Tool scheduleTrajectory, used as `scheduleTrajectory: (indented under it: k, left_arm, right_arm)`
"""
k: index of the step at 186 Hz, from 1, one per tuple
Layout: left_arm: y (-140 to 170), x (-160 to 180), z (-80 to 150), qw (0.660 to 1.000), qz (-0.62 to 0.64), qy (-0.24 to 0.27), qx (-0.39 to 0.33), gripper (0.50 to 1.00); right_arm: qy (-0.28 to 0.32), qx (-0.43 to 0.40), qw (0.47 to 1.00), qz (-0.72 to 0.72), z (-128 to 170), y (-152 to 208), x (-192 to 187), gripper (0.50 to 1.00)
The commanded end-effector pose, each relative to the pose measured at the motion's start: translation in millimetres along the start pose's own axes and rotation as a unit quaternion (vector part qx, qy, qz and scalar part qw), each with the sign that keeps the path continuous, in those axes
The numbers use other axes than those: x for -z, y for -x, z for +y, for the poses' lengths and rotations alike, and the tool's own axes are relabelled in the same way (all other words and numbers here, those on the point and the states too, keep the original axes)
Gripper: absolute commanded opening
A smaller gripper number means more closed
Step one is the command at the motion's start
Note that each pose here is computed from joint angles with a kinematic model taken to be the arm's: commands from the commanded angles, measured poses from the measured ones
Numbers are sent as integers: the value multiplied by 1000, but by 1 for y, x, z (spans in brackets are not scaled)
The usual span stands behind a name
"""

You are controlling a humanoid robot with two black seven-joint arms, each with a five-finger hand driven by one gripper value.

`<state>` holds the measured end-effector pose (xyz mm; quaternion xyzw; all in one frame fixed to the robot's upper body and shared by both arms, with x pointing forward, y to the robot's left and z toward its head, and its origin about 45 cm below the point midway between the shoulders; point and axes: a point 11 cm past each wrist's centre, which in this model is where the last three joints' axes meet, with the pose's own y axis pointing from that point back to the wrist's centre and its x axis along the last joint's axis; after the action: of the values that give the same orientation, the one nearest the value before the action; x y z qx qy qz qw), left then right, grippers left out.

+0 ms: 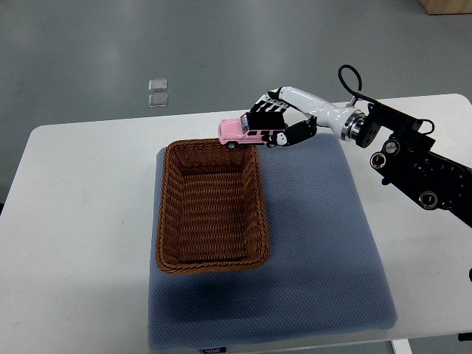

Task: Place pink car in brown basket
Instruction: 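Lift the pink car with the right hand and carry it over the basket, then open the right hand to release the car into the basket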

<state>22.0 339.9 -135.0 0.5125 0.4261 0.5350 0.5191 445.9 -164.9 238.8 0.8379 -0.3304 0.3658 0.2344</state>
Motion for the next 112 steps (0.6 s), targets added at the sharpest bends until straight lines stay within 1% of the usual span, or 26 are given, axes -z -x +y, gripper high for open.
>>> scheduleTrajectory:
  k: [1,23,55,88,105,106,107,108,109,110,111,112]
  left_arm:
    - [0,0,0,1000,0,0,0,1000]
    - [0,0,0,1000,0,0,0,1000]
    - [0,0,0,1000,-1,0,0,1000]
    - [0,0,0,1000,-2,0,0,1000]
    - [0,0,0,1000,-2,0,0,1000]
    - [0,0,0,1000,-2,0,0,1000]
    - [0,0,0,1000,-2,0,0,1000]
    - [0,0,0,1000,-2,0,0,1000]
    - [0,0,0,1000,-2,0,0,1000]
    - [0,0,0,1000,-2,0,0,1000]
    - [0,0,0,1000,-2,0,0,1000]
    - [0,0,0,1000,-2,0,0,1000]
  right_arm:
    - [-24,26,999,16,-13,13,18,500]
    - [-44,55,997,26,-25,33,35,500]
    - [-58,85,994,26,-32,60,47,500]
    - [-50,103,993,29,-30,78,41,500]
    - [-46,87,995,31,-30,75,38,500]
    - [-47,84,995,31,-30,75,39,523]
    - [-47,84,995,31,-30,75,39,523]
    - [-47,80,995,31,-31,74,39,567]
    - [-47,80,995,31,-31,74,39,568]
    - [-47,77,995,32,-31,73,39,604]
    - [-47,77,995,32,-31,73,39,605]
    - [-48,73,996,33,-31,72,39,637]
